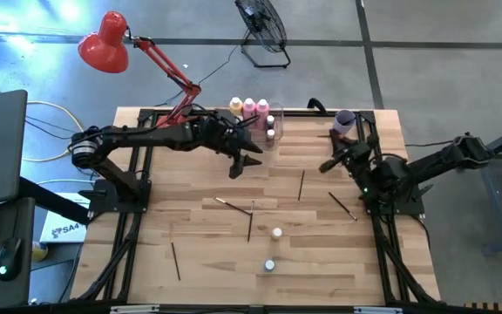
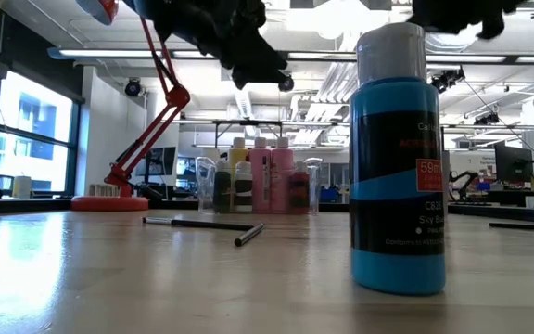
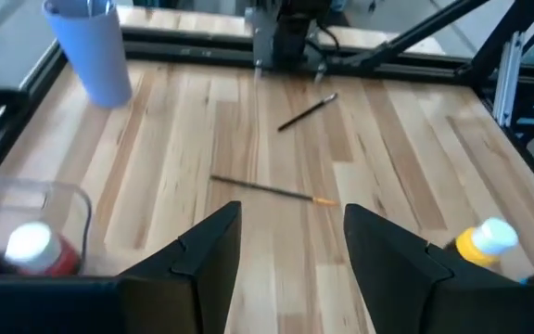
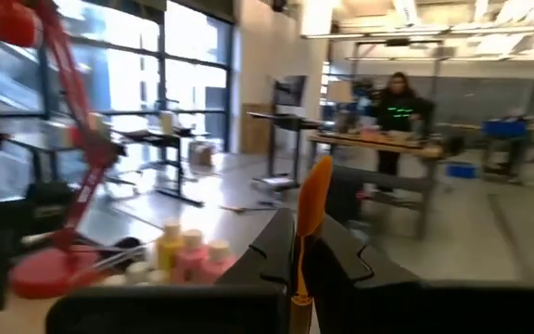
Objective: Pick & Place Paint Supplies
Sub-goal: Put the black paint brush into the violet cup
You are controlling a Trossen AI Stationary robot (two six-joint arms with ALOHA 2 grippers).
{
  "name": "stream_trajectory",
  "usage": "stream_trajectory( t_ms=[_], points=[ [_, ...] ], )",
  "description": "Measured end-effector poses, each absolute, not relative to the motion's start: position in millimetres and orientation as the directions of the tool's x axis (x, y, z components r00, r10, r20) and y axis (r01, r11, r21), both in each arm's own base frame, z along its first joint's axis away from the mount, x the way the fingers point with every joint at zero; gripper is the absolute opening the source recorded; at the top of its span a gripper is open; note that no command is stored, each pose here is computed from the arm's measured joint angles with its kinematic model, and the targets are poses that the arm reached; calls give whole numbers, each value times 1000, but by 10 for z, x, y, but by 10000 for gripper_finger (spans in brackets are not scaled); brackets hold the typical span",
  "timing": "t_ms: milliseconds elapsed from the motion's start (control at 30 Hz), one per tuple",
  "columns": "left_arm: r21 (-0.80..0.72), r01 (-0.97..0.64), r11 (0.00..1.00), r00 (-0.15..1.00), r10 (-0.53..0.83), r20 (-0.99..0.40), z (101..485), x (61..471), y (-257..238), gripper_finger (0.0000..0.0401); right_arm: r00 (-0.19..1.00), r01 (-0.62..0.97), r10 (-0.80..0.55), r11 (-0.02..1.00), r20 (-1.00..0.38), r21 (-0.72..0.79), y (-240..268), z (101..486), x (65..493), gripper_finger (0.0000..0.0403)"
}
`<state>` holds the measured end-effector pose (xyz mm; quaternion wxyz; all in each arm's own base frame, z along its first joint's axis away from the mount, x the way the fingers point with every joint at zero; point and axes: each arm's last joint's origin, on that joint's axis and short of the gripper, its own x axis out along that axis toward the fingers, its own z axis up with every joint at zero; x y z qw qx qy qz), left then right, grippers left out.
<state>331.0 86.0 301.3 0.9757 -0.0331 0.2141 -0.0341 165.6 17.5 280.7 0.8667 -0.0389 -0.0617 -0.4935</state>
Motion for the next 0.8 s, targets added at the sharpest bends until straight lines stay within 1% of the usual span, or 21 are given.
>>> stream_trajectory(
  t_ms=[100, 200, 267, 467, 567, 700, 800],
  points=[
    [-78, 42, 996, 894, -72, -443, 3017, 3269, 854, 190, 443, 896, -890, 436, 110, -84, 178, 2985, 1717, 10],
    [-67, 42, 997, 880, -69, -470, 3024, 3221, 839, 190, 316, 940, -947, 304, 54, -156, 112, 3098, 1783, 10],
    [-70, 38, 997, 872, -68, -485, 3040, 3181, 829, 190, 249, 952, -968, 238, 34, -194, 52, 3123, 1827, 10],
    [-62, 15, 998, 852, -45, -521, 3019, 3149, 829, 190, 138, 972, -990, 127, 42, -198, -186, 3123, 1848, 10],
    [-51, 13, 999, 835, -39, -549, 2999, 3126, 824, 190, 110, 976, -992, 97, 56, -192, -293, 3123, 1846, 10],
    [-56, 9, 998, 816, -40, -577, 2971, 3109, 820, 190, 147, 978, -986, 132, 84, -160, -389, 3086, 1878, 10],
    [-58, 8, 998, 811, -40, -584, 2963, 3104, 819, 190, 127, 978, -990, 114, 67, -175, -483, 3011, 1891, 10]
  ],
)
